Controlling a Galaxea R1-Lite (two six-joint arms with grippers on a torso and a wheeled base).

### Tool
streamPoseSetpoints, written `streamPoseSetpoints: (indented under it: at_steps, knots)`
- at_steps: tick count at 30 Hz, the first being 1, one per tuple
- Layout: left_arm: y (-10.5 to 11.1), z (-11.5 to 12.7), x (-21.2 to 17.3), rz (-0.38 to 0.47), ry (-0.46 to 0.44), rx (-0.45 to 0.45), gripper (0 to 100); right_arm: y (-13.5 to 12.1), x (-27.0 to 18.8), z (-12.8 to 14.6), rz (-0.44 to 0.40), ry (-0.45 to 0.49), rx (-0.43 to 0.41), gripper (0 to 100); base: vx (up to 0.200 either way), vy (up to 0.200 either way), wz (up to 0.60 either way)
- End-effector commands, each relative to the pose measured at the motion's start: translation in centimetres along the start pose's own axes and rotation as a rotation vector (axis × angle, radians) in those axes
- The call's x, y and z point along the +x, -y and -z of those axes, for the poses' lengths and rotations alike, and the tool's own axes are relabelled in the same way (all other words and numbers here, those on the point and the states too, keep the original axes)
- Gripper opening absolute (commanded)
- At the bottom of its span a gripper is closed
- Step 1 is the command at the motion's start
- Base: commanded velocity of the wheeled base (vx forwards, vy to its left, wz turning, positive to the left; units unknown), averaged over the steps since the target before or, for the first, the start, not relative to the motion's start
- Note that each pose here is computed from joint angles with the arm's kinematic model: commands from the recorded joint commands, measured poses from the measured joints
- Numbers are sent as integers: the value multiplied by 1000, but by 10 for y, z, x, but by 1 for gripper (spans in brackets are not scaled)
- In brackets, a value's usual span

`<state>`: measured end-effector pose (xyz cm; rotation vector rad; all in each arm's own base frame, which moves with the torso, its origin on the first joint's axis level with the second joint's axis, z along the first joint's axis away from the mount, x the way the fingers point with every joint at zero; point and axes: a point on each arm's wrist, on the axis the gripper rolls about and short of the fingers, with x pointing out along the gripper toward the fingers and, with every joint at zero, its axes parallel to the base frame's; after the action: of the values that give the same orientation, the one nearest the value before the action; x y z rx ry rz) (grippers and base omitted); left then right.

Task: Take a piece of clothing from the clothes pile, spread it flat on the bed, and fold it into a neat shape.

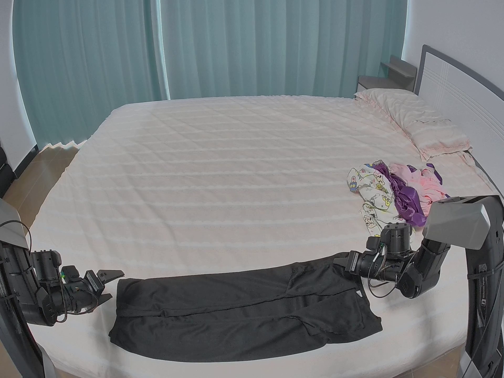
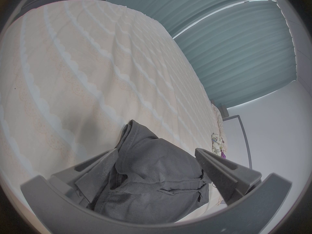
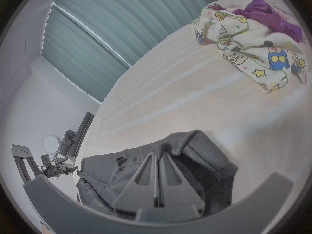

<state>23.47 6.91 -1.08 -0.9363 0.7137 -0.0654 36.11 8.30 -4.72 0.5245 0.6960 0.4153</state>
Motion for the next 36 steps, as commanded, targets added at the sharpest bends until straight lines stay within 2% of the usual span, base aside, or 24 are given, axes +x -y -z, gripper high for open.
streamPoseSetpoints:
  at_steps: [1, 7, 12, 23, 24, 27, 30, 33, 36]
  knots:
    - [0, 1, 0, -2, -2, -2, 100, -4, -4, -4, -7, 17, -2, 0, 0, 0, 0]
    - [0, 1, 0, -2, -2, -2, 100, -17, -16, -8, -41, 54, -28, 0, 0, 0, 0]
    - [0, 1, 0, -2, -2, -2, 100, -24, -21, -9, -95, 132, -76, 0, 0, 0, 0]
    - [0, 1, 0, -2, -3, -3, 100, -6, -8, 4, -61, 90, -55, 0, 0, 0, 0]
    - [0, 1, 0, -2, -3, -3, 100, -4, -6, 4, -58, 90, -52, 100, 0, 0, 0]
    - [0, 1, 0, -2, -3, -3, 100, 1, -4, 2, -32, 71, -34, 100, 0, 0, 0]
    - [0, 1, 0, -2, -3, -3, 100, 2, -8, -7, -29, 105, -37, 100, 0, 0, 0]
    - [0, 1, 0, -2, -3, -3, 100, -9, -18, -25, -41, 157, -51, 100, 0, 0, 0]
    - [0, 1, 0, -2, -3, -3, 100, -19, -23, -32, -50, 159, -58, 100, 0, 0, 0]
